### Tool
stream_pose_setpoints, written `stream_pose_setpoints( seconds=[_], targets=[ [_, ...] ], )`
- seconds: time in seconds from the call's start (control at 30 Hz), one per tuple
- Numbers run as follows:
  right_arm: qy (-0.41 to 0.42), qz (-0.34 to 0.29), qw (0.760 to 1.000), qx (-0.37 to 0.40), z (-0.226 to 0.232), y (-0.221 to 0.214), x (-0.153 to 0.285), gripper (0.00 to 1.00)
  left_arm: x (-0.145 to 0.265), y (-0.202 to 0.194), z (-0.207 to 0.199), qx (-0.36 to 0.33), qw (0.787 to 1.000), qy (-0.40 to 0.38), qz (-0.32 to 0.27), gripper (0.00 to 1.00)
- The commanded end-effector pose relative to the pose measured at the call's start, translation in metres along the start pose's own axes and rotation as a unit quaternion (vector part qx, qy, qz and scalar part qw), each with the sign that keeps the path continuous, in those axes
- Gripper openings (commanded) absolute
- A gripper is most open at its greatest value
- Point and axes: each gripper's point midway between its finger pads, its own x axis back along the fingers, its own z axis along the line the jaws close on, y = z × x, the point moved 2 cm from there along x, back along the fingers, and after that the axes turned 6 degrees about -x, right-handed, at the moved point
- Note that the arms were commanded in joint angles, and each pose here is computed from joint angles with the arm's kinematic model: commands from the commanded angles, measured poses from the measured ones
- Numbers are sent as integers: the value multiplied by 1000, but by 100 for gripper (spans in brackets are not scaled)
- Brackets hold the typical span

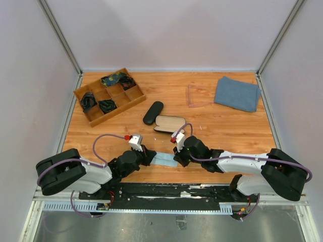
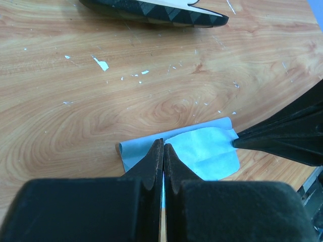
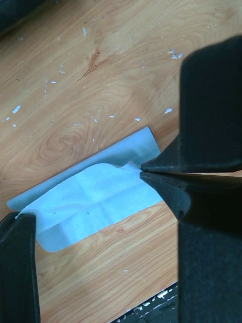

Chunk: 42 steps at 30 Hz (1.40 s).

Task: Organize the sunglasses
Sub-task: Fold the glasses cleaning cloth at the center of the board.

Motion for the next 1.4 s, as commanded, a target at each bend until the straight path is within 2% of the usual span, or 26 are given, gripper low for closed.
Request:
stream_pose_setpoints(
  seconds=[0.0, 0.57, 0.7, 1.03, 1.37],
  targets=[
    [8, 10, 1000, 10, 3, -9, -1, 1, 3, 1, -4, -3, 1000, -11, -7, 0],
    [11, 13, 1000, 5, 5, -12, 1, 4, 7, -7, -5, 1, 1000, -18, 2, 1],
    [13, 14, 1000, 5, 6, -13, 1, 7, 7, -8, -5, 2, 1000, -18, 4, 5],
    [19, 17, 1000, 7, 8, -15, 1, 23, 8, -10, -7, 2, 1000, -24, 8, 14],
    [28, 16, 999, 13, 13, -15, 1, 25, 14, -11, -5, 3, 1000, -29, 7, 21]
  ],
)
